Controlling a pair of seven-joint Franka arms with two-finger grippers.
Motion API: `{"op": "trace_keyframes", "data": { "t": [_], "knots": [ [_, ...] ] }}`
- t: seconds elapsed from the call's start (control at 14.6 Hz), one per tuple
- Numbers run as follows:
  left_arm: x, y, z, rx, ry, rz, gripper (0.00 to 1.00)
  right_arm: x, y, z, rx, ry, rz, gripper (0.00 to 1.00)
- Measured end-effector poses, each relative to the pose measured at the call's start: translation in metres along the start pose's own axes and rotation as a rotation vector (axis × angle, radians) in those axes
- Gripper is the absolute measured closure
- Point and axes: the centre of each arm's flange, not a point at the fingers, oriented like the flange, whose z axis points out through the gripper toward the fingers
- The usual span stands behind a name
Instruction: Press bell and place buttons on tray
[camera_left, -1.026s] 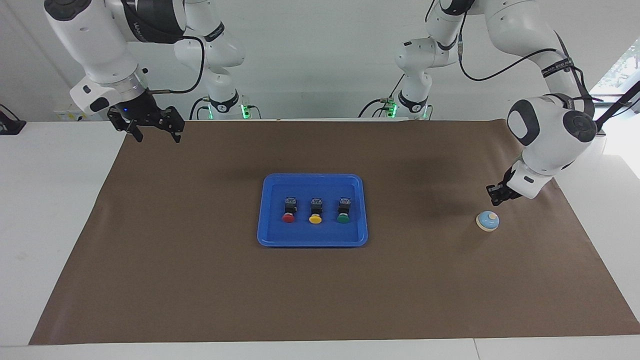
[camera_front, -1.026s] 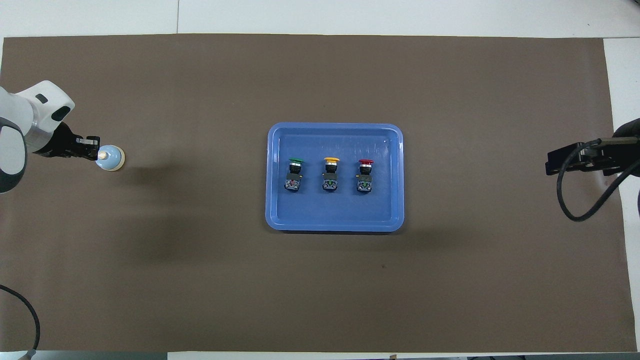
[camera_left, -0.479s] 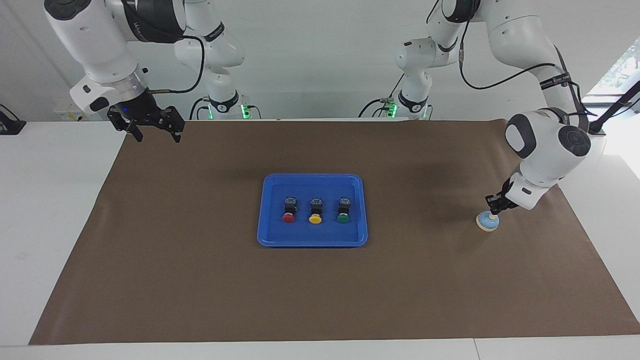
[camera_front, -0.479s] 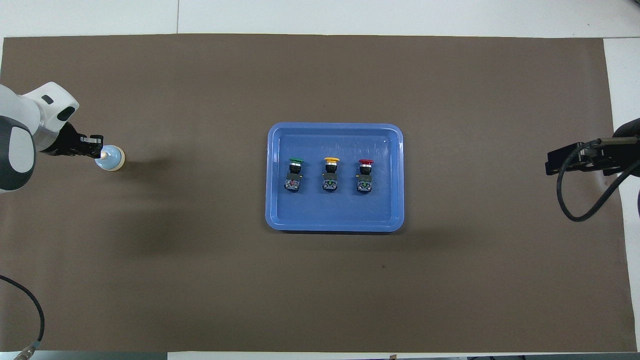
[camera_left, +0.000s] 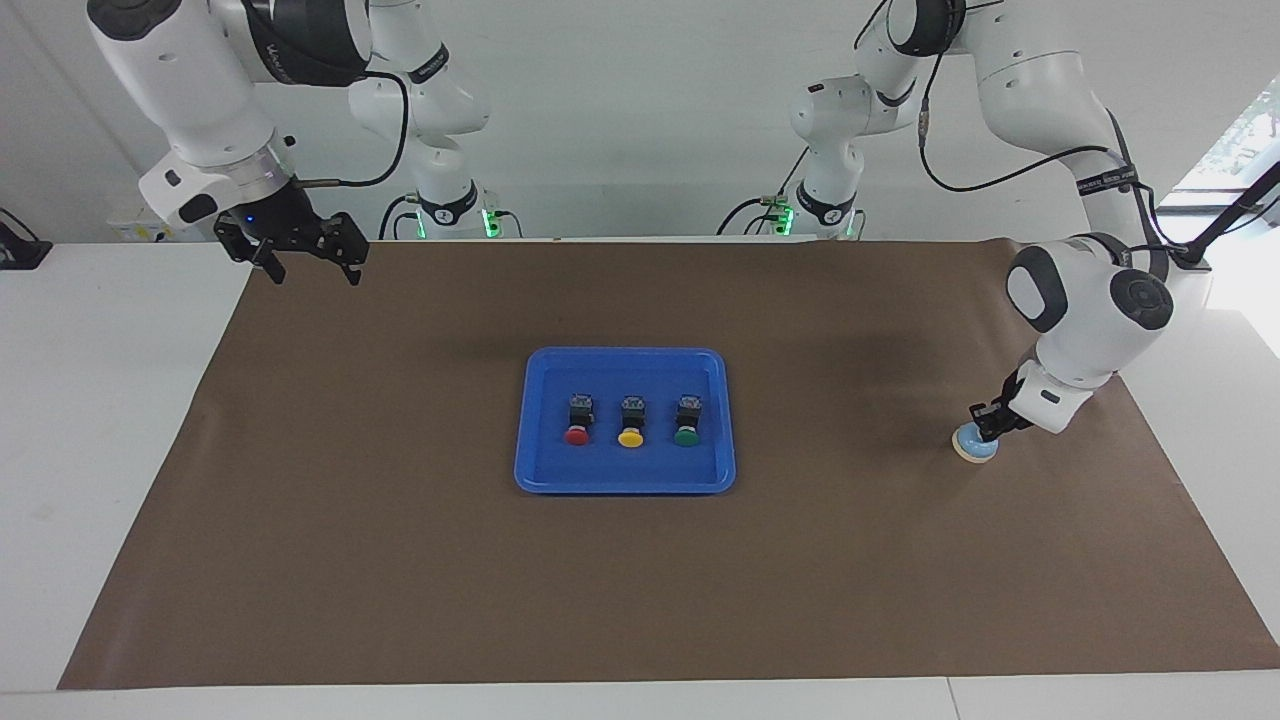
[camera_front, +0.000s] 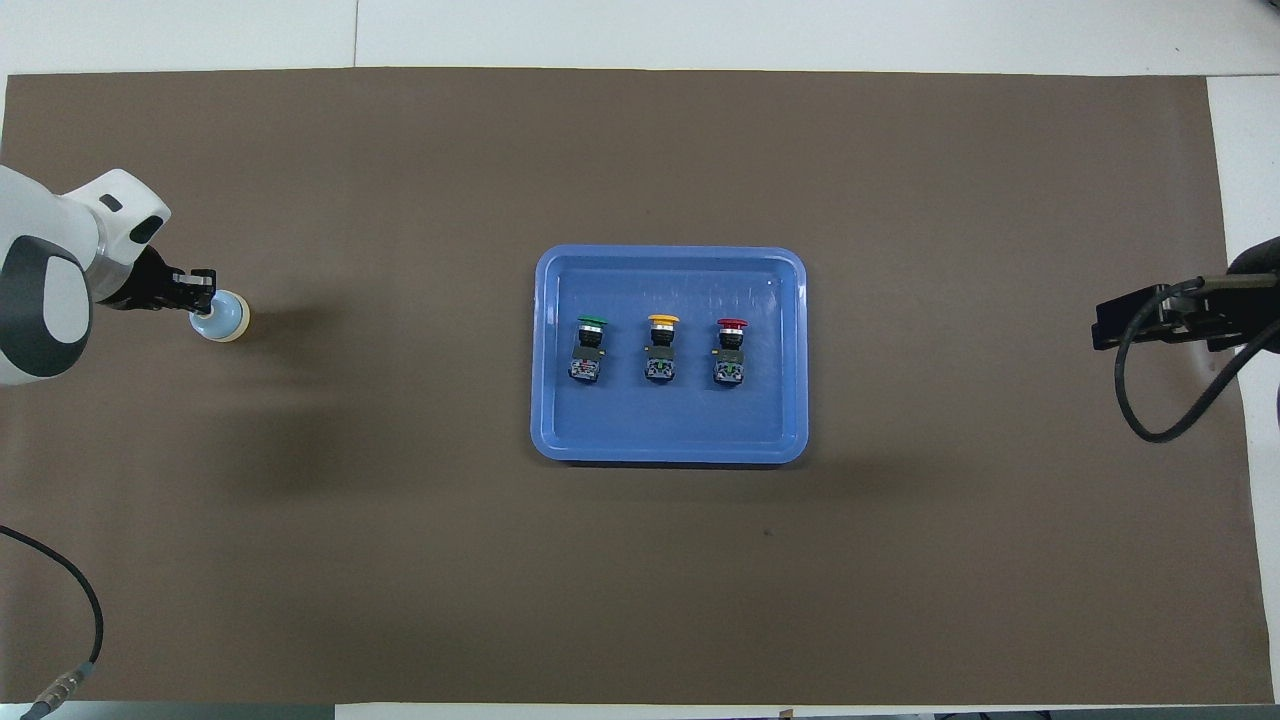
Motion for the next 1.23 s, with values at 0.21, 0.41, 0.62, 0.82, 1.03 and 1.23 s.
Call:
{"op": "trace_keyframes", "data": {
  "t": [0.21,0.41,0.62,0.82,1.03,1.23],
  "knots": [
    [0.000,0.002,-0.011,-0.003,-0.029,0.004,0.85,0.000,0.000,0.000,0.000,0.000,0.000,0.00],
    [-0.005,0.011,-0.067,-0.004,-0.041,0.017,0.58,0.000,0.000,0.000,0.000,0.000,0.000,0.00],
    [-0.031,0.028,-0.130,0.000,-0.065,0.043,0.24,0.000,0.000,0.000,0.000,0.000,0.000,0.00],
    [-0.064,0.044,-0.189,0.006,-0.060,0.065,0.00,0.000,0.000,0.000,0.000,0.000,0.000,0.00],
    [-0.085,0.043,-0.216,0.006,-0.097,0.062,0.00,0.000,0.000,0.000,0.000,0.000,0.000,0.00],
    [-0.086,0.046,-0.218,0.006,-0.109,0.067,0.00,0.000,0.000,0.000,0.000,0.000,0.000,0.00]
  ]
}}
